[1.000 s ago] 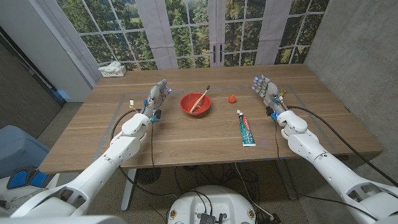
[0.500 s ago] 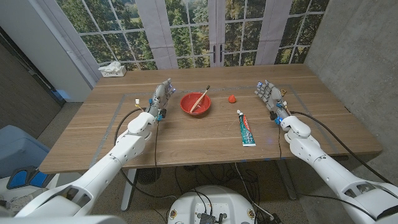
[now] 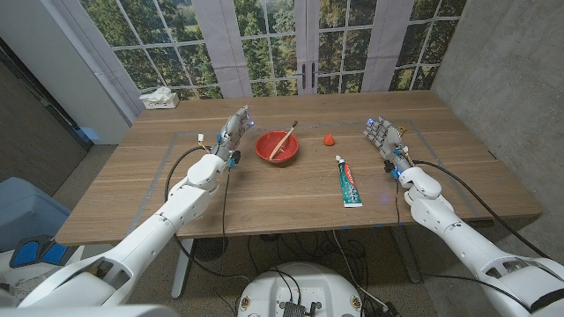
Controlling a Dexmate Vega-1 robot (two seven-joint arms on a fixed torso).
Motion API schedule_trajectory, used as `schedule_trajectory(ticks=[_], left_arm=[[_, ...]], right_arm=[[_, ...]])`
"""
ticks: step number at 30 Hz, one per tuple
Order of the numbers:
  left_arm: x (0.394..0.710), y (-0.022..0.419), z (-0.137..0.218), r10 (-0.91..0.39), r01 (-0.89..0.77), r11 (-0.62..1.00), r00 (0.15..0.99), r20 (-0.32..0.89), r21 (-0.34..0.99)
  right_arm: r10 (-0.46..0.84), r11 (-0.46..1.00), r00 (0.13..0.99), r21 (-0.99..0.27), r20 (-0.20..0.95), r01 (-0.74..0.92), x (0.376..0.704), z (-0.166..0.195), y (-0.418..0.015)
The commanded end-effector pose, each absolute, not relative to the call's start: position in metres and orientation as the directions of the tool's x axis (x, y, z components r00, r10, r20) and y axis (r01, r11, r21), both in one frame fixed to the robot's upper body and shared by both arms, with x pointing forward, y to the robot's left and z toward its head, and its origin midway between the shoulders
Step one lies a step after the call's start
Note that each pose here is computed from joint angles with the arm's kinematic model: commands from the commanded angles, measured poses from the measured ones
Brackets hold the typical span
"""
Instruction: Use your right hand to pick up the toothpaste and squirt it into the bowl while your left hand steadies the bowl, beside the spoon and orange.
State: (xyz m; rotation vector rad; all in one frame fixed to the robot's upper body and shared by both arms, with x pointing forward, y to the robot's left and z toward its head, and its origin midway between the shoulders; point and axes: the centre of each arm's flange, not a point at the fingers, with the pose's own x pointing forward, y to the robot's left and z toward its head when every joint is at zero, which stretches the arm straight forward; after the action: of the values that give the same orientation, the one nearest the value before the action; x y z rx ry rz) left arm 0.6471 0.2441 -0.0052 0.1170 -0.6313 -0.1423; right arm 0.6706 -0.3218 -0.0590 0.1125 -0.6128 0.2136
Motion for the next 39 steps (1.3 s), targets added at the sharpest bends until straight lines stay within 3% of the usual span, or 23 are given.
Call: schedule_trajectory(ticks=[1, 39], left_arm=[[0.641, 0.231, 0.007, -0.154, 0.014, 0.973, 0.785, 0.599, 0.232], [0.609, 0.194, 0.038, -0.102, -0.290, 0.791, 0.806, 0.584, 0.539]], right_arm=[[0.148, 0.974, 0.804, 0.057, 0.575, -0.219, 0.670, -0.069, -0.330], [0.124, 0.972, 0.793, 0.088, 0.596, -0.219, 0.660, -0.085, -0.344]])
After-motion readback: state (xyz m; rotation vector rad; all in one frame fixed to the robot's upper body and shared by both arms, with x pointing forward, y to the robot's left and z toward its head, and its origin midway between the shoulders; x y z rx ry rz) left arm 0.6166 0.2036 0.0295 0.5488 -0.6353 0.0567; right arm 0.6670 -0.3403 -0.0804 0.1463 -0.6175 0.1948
